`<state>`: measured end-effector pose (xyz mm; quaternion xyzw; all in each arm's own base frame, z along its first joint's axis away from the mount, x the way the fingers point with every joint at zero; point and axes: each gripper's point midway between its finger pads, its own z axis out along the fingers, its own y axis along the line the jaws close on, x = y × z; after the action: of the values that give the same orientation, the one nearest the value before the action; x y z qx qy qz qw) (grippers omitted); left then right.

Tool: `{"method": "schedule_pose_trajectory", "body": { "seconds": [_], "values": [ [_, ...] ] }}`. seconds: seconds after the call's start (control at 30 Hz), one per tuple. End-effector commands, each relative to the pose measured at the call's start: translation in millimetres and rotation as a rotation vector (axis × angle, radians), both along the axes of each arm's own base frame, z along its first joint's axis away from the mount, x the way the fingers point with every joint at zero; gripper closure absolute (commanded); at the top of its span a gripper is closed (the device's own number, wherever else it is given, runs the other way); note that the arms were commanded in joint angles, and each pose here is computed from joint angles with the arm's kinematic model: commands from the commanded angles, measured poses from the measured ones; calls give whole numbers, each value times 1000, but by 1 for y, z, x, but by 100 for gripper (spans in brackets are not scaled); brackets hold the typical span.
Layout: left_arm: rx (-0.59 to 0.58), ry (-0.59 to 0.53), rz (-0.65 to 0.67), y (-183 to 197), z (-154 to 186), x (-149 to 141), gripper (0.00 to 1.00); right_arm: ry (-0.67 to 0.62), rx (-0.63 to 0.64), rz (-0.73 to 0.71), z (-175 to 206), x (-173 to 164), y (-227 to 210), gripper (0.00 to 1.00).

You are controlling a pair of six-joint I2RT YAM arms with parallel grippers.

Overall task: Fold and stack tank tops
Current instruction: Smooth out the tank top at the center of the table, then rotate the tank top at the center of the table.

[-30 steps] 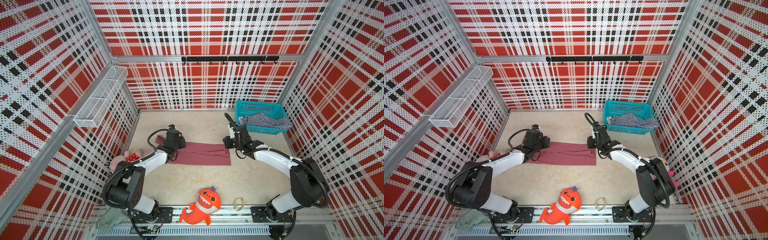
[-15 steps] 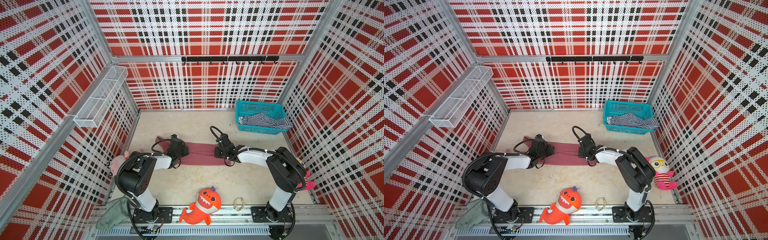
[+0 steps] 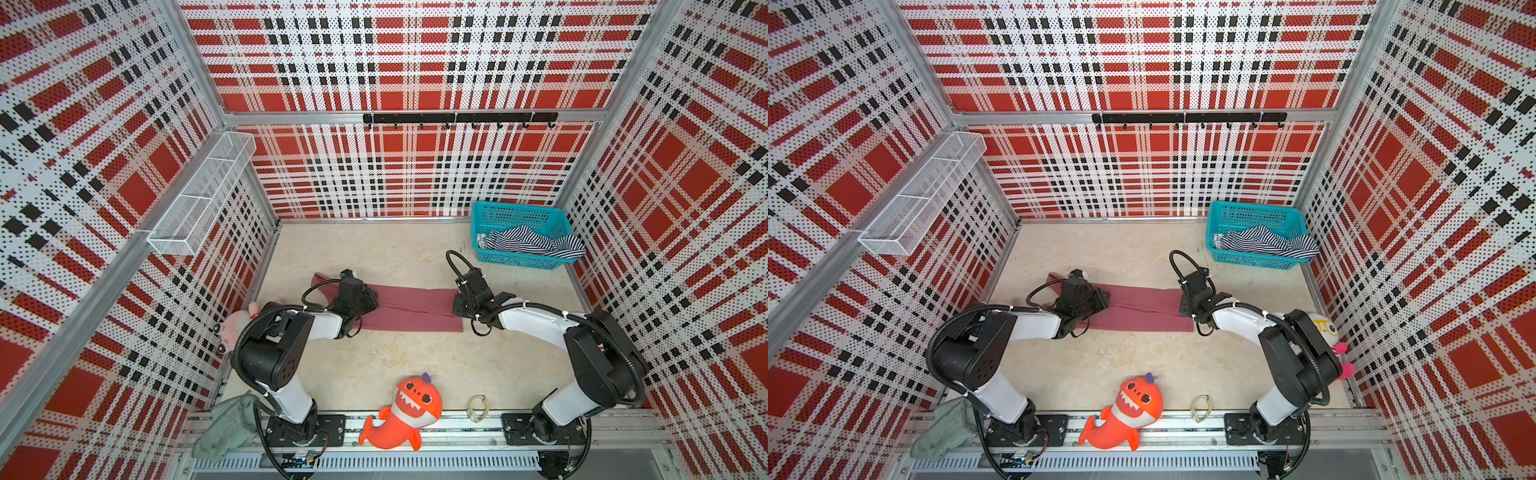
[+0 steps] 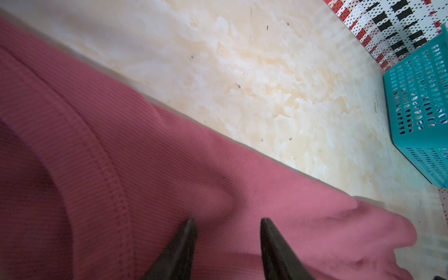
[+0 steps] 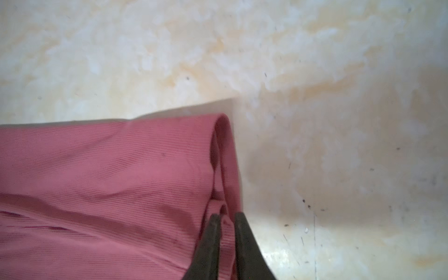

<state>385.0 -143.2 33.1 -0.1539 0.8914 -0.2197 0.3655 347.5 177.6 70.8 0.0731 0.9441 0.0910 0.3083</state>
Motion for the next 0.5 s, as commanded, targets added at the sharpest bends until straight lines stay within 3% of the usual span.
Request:
{"method": "schedule_pose_trajectory", "body": {
  "seconds": [0.0,0.2,0.47],
  "values": [
    [46,26,16,7,-2,-7,52,-95,33,36,38,15,14,83],
    [59,33,21,9,-2,-6,52,-89,108,126,27,35,68,82],
    [59,44,28,13,-11,1,52,8,66,53,-34,30,41,82]
  ]
}}
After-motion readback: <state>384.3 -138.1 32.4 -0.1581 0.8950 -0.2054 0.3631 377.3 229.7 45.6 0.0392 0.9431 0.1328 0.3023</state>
